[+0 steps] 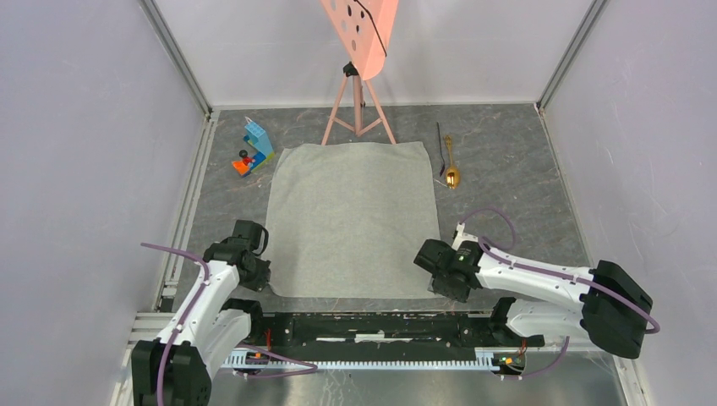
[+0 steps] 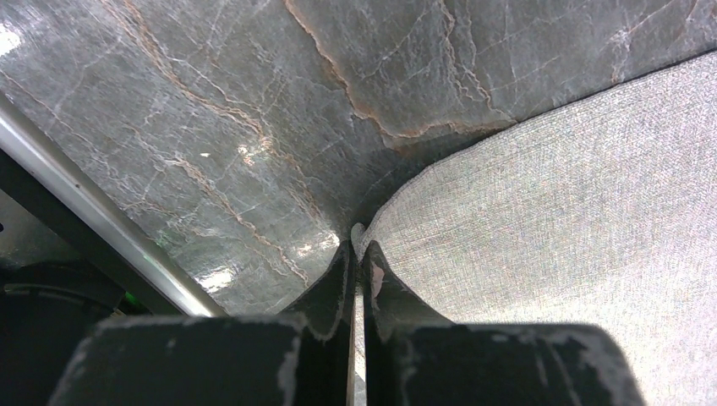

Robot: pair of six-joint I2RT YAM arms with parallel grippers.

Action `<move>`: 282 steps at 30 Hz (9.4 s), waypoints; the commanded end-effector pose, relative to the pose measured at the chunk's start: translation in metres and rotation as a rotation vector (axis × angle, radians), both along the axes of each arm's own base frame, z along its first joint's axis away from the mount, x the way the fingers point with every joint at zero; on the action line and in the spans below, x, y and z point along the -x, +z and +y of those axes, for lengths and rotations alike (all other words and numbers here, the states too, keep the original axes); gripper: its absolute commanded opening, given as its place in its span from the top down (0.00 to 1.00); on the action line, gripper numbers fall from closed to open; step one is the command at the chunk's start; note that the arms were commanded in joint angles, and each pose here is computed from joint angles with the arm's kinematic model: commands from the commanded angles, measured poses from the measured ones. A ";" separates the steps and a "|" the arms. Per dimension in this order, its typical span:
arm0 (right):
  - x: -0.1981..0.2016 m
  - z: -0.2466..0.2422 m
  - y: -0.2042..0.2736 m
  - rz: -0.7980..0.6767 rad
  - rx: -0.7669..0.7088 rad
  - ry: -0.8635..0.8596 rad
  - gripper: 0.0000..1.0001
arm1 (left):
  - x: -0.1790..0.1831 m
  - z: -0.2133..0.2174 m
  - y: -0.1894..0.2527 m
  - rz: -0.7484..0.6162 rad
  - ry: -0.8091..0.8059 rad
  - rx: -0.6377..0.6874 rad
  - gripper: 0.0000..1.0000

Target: Fold the napkin into a case and place the utensils inside

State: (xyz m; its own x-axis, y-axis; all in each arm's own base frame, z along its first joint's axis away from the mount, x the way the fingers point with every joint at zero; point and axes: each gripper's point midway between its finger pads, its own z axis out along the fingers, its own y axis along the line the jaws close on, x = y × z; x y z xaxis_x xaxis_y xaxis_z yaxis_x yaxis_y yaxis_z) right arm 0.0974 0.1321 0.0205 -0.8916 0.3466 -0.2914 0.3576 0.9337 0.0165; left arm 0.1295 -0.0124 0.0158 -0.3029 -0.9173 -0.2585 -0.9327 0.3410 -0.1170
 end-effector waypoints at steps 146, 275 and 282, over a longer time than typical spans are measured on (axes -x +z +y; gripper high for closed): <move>-0.105 0.043 0.077 -0.489 -0.434 0.732 1.00 | -0.075 0.005 0.044 0.068 -0.447 0.040 0.98; -0.251 0.033 0.058 -0.645 -0.361 0.543 0.48 | -0.231 -0.035 0.037 -0.370 -0.601 0.214 0.14; -0.285 0.027 0.026 -0.608 -0.345 0.508 0.51 | -0.256 -0.029 0.021 -0.363 -0.537 0.227 0.14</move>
State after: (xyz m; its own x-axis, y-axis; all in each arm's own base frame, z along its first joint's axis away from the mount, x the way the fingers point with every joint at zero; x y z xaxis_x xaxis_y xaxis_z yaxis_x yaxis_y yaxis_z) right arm 0.3481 0.1582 0.0376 -0.7441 0.0853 -0.6626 -0.2457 0.8874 0.3901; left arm 0.3509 -0.0511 0.0335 -0.7087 -0.6796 -0.1892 -0.5316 0.6908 -0.4902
